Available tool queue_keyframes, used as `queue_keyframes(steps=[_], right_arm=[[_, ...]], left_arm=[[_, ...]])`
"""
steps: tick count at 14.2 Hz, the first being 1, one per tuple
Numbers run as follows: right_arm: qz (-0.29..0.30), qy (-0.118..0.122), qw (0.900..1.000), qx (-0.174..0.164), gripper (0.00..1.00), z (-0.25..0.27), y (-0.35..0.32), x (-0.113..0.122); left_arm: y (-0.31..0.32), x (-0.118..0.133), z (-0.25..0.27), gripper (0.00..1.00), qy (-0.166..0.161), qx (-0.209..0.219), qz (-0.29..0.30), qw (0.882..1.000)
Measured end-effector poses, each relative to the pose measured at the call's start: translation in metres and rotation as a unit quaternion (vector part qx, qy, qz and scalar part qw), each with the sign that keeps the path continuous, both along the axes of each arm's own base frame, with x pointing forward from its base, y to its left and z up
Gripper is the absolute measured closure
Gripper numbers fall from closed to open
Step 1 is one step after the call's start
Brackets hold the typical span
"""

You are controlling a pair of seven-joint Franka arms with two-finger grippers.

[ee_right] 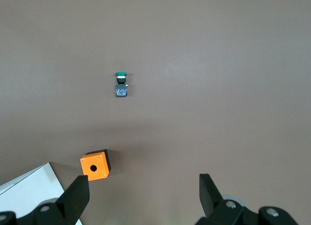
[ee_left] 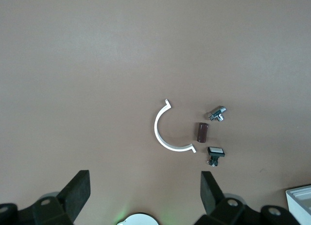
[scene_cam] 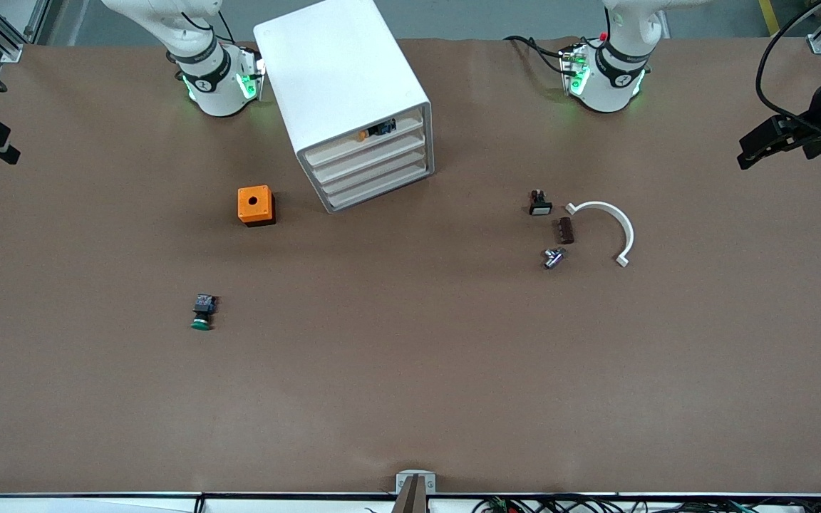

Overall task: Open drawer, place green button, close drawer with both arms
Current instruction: 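Reach the left gripper toward the white cabinet's drawer front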

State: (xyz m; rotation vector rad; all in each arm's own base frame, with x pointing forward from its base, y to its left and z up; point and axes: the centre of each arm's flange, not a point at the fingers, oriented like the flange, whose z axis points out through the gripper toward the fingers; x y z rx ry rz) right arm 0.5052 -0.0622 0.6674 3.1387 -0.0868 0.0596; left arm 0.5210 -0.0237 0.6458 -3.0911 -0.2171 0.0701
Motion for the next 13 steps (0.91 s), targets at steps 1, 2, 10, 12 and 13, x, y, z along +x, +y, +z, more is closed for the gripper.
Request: queue_keyframes(steps=[1,2,10,12,13], right_arm=[[0.000,0.000,1.000,0.000,0.00,0.000,0.000,0.000],[0.000,0.000,1.000,0.000,0.00,0.000,0.000,0.000],[0.000,0.000,1.000,0.000,0.00,0.000,0.000,0.000],[0.000,0.000,1.000,0.000,0.00,0.000,0.000,0.000],[0.000,0.000,1.000,0.000,0.00,0.000,0.000,0.000]], left_arm=[[0.000,0.000,0.000,0.00,0.001,0.000,0.000,1.000],[0.000,0.000,0.000,0.00,0.002,0.000,0.000,1.000],[0.002,0.016,-0.018,0.00,0.018,-0.003,0.001,1.000],[0.000,0.031,-0.040,0.00,0.030,-0.005,-0.002,1.000],[-0.004,0.039,-0.051,0.00,0.033,-0.006,-0.002,0.999]])
